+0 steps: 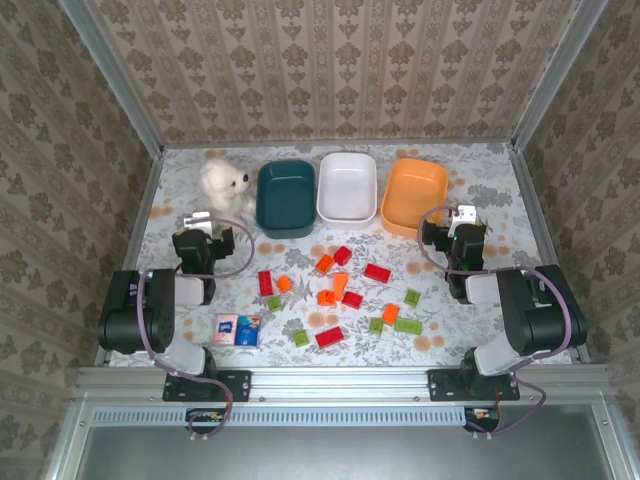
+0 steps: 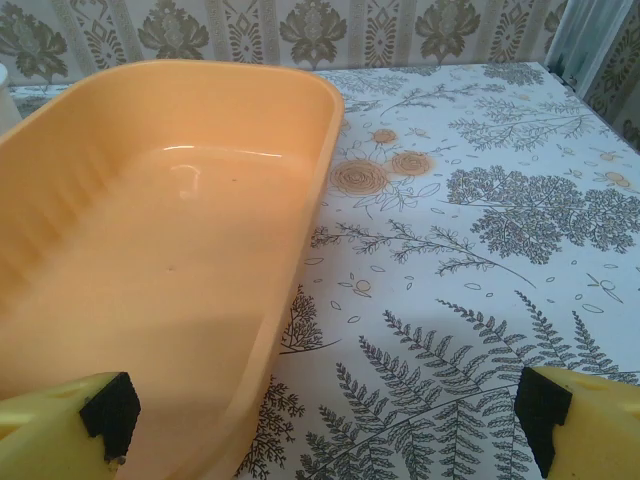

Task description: Sort the legos into containers by color

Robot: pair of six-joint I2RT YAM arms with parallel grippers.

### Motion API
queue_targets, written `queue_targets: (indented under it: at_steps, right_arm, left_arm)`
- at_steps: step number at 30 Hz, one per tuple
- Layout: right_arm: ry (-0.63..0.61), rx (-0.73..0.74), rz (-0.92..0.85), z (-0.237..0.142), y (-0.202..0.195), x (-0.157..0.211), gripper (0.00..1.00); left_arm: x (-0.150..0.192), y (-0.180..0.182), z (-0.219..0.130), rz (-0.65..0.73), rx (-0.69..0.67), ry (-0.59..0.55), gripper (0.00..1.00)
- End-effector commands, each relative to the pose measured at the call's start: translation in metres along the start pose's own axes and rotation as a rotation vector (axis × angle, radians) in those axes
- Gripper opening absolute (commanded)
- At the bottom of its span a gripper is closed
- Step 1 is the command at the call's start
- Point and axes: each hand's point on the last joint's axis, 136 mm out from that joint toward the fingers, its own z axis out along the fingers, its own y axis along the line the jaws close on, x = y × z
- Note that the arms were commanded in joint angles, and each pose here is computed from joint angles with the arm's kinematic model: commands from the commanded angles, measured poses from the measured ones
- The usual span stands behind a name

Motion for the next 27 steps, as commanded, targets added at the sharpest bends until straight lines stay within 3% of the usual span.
queue_targets:
  at_steps: [1,24,27]
  right_arm:
    - [-0.016,0.003,0.004,0.002,0.0,-0.006,1.0]
    - [-0.023,0.003,0.004,0.001,0.0,-0.006,1.0]
    - [-0.029,0.053,-0.007,-0.007,-0.004,-0.024,1.0]
  left_arm:
    - [-0.017,-0.001,0.001,0.011,-0.004,-0.05,1.0]
    - [-0.018,-0.001,0.0,0.016,-0.007,-0.061,1.0]
    - [-0.038,0.001,-0.018,0.072,-0.105,-0.097,1.0]
